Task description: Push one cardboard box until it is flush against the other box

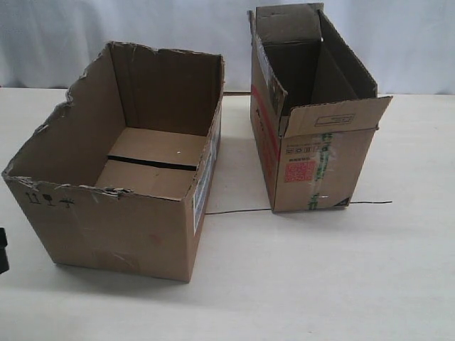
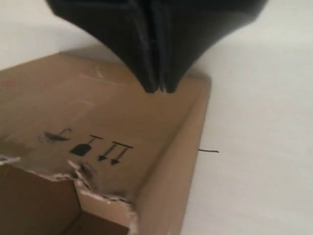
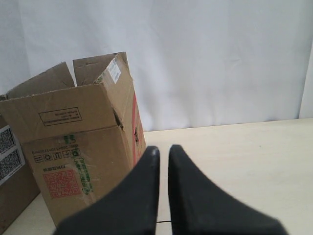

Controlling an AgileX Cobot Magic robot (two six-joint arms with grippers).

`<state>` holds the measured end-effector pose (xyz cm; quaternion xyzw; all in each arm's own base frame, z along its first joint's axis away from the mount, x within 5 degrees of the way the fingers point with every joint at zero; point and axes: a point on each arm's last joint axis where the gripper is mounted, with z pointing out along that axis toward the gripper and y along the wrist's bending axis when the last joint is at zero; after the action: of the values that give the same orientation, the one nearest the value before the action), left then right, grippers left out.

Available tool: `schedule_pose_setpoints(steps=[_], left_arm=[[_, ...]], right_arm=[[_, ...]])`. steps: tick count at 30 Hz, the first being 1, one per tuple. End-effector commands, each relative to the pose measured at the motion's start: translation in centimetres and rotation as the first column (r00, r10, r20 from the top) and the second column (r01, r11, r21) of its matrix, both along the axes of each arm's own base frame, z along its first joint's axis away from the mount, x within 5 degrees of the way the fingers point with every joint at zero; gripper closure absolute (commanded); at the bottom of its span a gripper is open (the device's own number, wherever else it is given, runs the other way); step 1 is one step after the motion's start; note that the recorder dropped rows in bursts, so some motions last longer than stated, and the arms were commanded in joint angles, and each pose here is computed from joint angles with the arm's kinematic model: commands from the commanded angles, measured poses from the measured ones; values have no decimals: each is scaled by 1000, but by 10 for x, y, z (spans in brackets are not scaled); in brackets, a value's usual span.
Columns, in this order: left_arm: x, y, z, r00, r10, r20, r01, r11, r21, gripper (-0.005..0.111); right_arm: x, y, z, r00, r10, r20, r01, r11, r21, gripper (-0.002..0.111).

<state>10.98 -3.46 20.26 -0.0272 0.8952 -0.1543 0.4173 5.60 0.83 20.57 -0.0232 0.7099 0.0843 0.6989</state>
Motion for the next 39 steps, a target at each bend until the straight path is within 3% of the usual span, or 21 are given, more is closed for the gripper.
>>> schedule_pose_setpoints(steps=[1,5,10,15,23,36,39], left_arm=[[19,-14,2,987,-125,-103,136,985,102,107],[27,-31,-11,949,-227,-219,262,954,147,107],[31,-48,-19,926,-313,-212,351,921,170,107],[37,-55,-15,929,-329,-168,356,920,163,107],[54,-63,5,947,-322,22,316,939,138,107],[88,-82,-3,960,-281,14,278,954,108,107],[97,-86,6,963,-256,81,250,965,73,107]], right_arm=[[0,0,-2,1000,2,-5,-2,1000,-5,103],[0,0,-2,1000,2,-5,-2,1000,-5,103],[0,0,-2,1000,2,-5,-2,1000,-5,103],[0,0,-2,1000,2,-5,-2,1000,-5,103],[0,0,-2,1000,2,-5,-2,1000,-5,103],[0,0,-2,1000,2,-5,-2,1000,-5,103],[0,0,-2,1000,2,-5,-2,1000,-5,103]])
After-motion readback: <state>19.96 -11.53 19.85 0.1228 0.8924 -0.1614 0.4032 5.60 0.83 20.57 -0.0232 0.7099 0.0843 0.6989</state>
